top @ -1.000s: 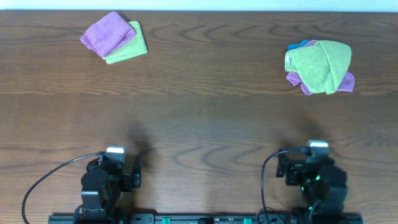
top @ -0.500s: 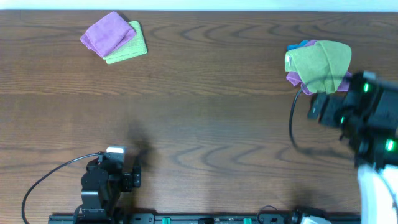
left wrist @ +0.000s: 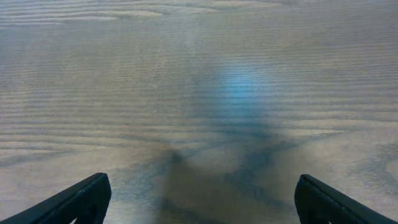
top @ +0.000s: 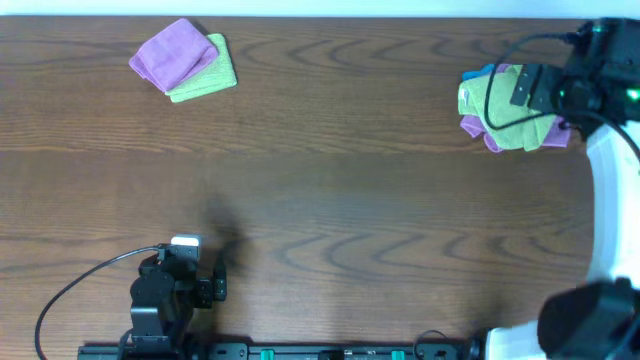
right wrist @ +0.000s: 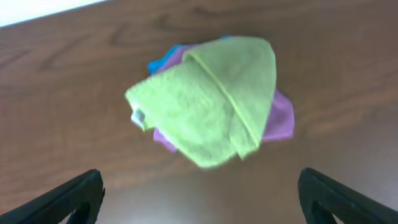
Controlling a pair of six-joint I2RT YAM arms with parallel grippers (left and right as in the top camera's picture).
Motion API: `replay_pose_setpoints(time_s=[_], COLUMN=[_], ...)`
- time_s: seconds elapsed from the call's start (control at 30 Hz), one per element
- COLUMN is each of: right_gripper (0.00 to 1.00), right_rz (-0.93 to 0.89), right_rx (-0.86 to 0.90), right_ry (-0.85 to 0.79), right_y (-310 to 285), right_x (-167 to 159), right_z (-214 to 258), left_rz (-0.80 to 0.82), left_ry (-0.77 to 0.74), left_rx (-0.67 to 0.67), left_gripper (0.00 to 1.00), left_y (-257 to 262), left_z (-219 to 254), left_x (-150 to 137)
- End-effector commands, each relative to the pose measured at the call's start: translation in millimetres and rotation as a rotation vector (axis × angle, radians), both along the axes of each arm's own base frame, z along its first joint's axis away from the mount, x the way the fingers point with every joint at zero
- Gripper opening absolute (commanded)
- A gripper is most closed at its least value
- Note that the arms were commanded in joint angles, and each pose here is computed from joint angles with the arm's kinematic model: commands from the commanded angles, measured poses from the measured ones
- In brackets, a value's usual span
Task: Fold the cloth
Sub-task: 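Reach the right gripper to the crumpled green cloth and grasp it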
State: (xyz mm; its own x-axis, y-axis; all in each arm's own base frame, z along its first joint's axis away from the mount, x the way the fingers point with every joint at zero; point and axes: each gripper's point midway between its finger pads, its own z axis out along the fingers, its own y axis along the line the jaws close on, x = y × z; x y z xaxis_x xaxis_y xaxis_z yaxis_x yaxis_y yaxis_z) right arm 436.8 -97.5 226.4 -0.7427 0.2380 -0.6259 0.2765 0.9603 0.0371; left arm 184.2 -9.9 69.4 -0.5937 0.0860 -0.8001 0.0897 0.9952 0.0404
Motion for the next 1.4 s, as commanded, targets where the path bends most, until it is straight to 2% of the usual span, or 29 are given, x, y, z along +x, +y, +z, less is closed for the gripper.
replay_pose_setpoints(time_s=[0.0,0.1,0.43,0.6,0.97,1.1,1.17,1.37], right_gripper=[0.99,0.99,0.99,0.92,0.87,0.68,0.61,0.24], right_rz=[0.004,0.025,0.006,-0.009,0.006,0.006,0.006,0.012], right_rx=[-0.023,-0.047,-0.065,-0.050,0.002,0.007,0.008,-0.003], right_ry=[0.011,0.054,0.016,0.020,0.055,0.069,0.071,0.051], right_y=[-9,-14,-40,-53,-57,-57,-57,-58], right_x=[13,17,60,70,80,81,81,84], right_z=[-11,-29,-73,-97,-144,-154,-156,-149], left_rz=[-0.006,-0.006,-0.006,-0.006,-0.006,-0.006,-0.006,-0.006], left_ry=[0.018,0.018,0.018,0.018,0.018,0.018,0.018,0.018], left_rx=[0.013,0.013,0.013,0.013,0.013,0.013,0.013,0.013], left_gripper=[0.96,0.95,0.95,0.95,0.95,0.96,0.95,0.95], left_y=[0,0,0,0,0,0,0,0], left_z=[-8,-8,-8,-8,-8,-8,-8,-8], left_x=[-2,-2,-2,-2,-2,-2,-2,-2])
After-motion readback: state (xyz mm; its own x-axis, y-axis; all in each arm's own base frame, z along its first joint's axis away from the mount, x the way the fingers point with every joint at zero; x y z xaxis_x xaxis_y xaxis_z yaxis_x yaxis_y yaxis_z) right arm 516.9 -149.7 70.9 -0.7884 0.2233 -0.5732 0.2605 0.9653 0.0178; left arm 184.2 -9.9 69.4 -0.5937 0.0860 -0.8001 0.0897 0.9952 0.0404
